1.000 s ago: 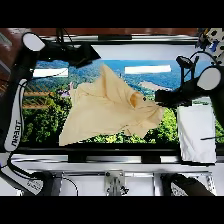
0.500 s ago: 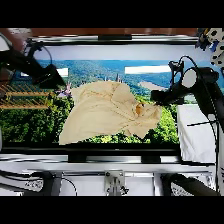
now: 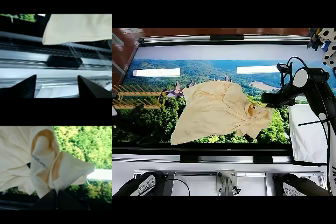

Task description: Fold the shirts.

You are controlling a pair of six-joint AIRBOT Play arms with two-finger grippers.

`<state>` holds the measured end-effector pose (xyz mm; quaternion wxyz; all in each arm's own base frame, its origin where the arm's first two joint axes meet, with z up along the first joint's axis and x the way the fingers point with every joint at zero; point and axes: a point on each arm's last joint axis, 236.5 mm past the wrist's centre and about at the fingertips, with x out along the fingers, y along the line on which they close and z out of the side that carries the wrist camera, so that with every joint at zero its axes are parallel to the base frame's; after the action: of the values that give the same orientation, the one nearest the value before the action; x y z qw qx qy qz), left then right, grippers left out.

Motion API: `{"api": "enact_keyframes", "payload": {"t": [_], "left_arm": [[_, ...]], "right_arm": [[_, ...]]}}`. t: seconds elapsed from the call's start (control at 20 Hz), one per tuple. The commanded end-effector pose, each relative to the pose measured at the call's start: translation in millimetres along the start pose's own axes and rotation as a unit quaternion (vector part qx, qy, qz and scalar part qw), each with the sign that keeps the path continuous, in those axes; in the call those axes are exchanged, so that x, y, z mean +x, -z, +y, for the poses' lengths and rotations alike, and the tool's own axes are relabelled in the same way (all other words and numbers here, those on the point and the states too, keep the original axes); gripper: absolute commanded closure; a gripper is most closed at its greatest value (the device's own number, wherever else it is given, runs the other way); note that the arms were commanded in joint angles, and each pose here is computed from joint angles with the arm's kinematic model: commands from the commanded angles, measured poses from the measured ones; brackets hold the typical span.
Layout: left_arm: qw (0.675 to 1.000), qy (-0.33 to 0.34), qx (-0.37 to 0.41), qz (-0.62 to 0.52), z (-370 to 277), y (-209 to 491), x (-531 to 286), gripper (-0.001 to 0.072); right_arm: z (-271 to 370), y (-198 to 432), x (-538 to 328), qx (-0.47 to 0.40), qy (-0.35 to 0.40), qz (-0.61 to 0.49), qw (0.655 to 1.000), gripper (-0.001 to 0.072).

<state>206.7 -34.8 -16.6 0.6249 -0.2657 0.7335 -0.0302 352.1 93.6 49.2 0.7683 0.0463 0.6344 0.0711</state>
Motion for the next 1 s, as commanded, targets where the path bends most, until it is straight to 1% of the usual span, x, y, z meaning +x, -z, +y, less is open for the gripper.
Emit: {"api": "enact_keyframes", "payload": {"t": [0.0,0.15,0.25,0.35,0.55,0.7,0.75,0.8,0.85,0.9,0.95], "left_arm": [[0.996,0.066,-0.046,-0.042,8.1,3.7,35.7,0.0084],[0.994,0.066,-0.058,-0.057,12.9,-9.6,52.4,0.0086],[0.993,0.081,-0.062,-0.059,8.5,-18.9,58.6,0.0086],[0.993,0.093,-0.063,-0.043,6.4,-20.9,68.2,0.0086],[0.994,0.093,-0.059,-0.019,4.9,-24.0,88.5,0.0088],[0.993,0.1,-0.051,-0.04,-8.1,-37.5,97.3,0.0117],[0.992,0.106,-0.056,-0.051,-12.6,-42.7,97.1,0.0306],[0.99,0.115,-0.06,-0.057,-16.9,-46.3,95.9,0.0568],[0.99,0.119,-0.056,-0.06,-19.2,-48.0,94.1,0.0671],[0.99,0.12,-0.045,-0.06,-21.1,-48.4,91.9,0.067],[0.991,0.122,-0.027,-0.058,-23.7,-47.8,89.1,0.0671]], "right_arm": [[3.0,4.1,0.2,-0.016,-0.006,0.009,1.0,0.0647],[2.9,4.7,0.2,-0.019,-0.006,0.01,1.0,0.0647],[2.8,5.5,0.2,-0.023,-0.006,0.012,1.0,0.0647],[2.8,6.2,0.1,-0.028,-0.006,0.013,1.0,0.0647],[2.7,7.1,0.0,-0.028,-0.006,0.015,0.999,0.0647],[2.7,7.0,0.1,-0.025,-0.006,0.015,1.0,0.0646],[2.7,7.1,0.1,-0.024,-0.006,0.015,1.0,0.0631],[2.6,6.8,0.3,-0.027,-0.006,0.015,1.0,0.0622],[1.4,5.7,0.7,-0.03,-0.004,0.013,0.999,0.0589],[0.7,5.6,2.2,-0.035,-0.005,0.015,0.999,0.0323],[0.5,5.6,4.2,-0.053,-0.005,0.017,0.998,0.0157]]}}
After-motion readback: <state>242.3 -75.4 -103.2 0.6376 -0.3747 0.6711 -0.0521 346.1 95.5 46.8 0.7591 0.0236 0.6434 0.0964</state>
